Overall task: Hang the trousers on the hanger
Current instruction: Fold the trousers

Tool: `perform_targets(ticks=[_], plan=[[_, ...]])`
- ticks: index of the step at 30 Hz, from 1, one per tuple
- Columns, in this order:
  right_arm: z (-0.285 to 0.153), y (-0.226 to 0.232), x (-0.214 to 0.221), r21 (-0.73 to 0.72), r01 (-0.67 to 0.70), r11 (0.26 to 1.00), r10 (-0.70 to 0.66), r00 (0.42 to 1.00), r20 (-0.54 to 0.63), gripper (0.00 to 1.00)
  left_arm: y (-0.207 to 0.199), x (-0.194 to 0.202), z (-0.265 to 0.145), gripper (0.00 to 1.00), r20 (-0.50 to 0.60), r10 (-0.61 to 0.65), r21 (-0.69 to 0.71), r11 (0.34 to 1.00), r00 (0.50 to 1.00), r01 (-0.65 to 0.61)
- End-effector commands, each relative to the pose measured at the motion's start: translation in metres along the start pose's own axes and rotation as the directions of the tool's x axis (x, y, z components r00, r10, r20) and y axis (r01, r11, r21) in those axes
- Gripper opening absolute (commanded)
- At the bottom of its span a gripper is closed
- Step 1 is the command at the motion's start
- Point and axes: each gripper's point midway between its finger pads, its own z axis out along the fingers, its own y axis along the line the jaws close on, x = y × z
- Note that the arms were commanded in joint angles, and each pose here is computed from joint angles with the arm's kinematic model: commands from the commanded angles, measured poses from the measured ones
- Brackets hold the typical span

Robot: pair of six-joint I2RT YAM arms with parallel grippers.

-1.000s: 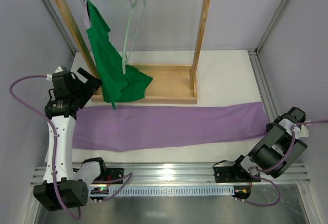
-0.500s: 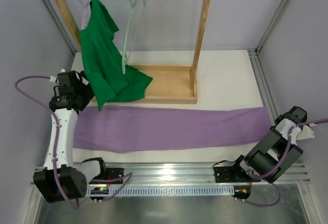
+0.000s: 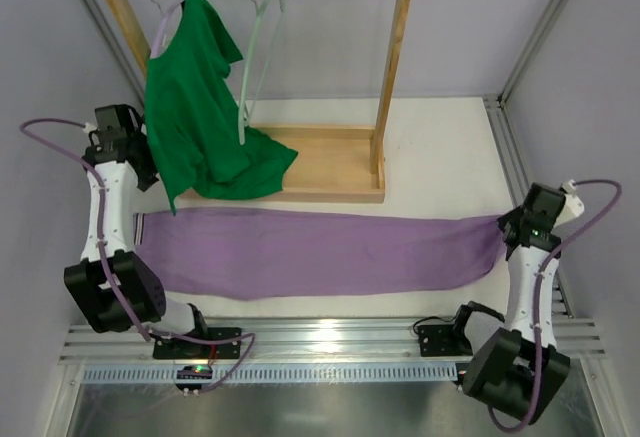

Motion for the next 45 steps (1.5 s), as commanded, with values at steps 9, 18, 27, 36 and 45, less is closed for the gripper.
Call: perform_targets(ticks=[9,18,27,36,45], plan=[[-0.091,0.127,0.114,-0.530,0.319,0.786,-0.430,0.898,-0.097,0.04,-0.050,0.021,-0.069,1.00,0.037,0.174,0.237,0.955,0.984,-0.178],[-0.152,0.151,0.247,-0.695,0.369,0.618,-0.631,0.760,-0.158,0.04,-0.055,0.065,-0.125,0.96,0.071,0.293,0.335,0.893,0.954,-0.299],[-0.185,0.153,0.308,-0.735,0.369,0.568,-0.699,0.689,-0.194,0.04,-0.020,0.091,-0.169,0.95,0.150,0.383,0.274,0.870,0.912,-0.410],[-0.197,0.138,0.328,-0.755,0.354,0.552,-0.715,0.667,-0.210,0.04,-0.020,0.088,-0.204,0.93,0.189,0.397,0.312,0.843,0.898,-0.439],[-0.198,0.122,0.335,-0.757,0.377,0.533,-0.743,0.636,-0.207,0.05,-0.043,0.131,-0.199,0.90,0.069,0.448,0.477,0.770,0.892,-0.423]])
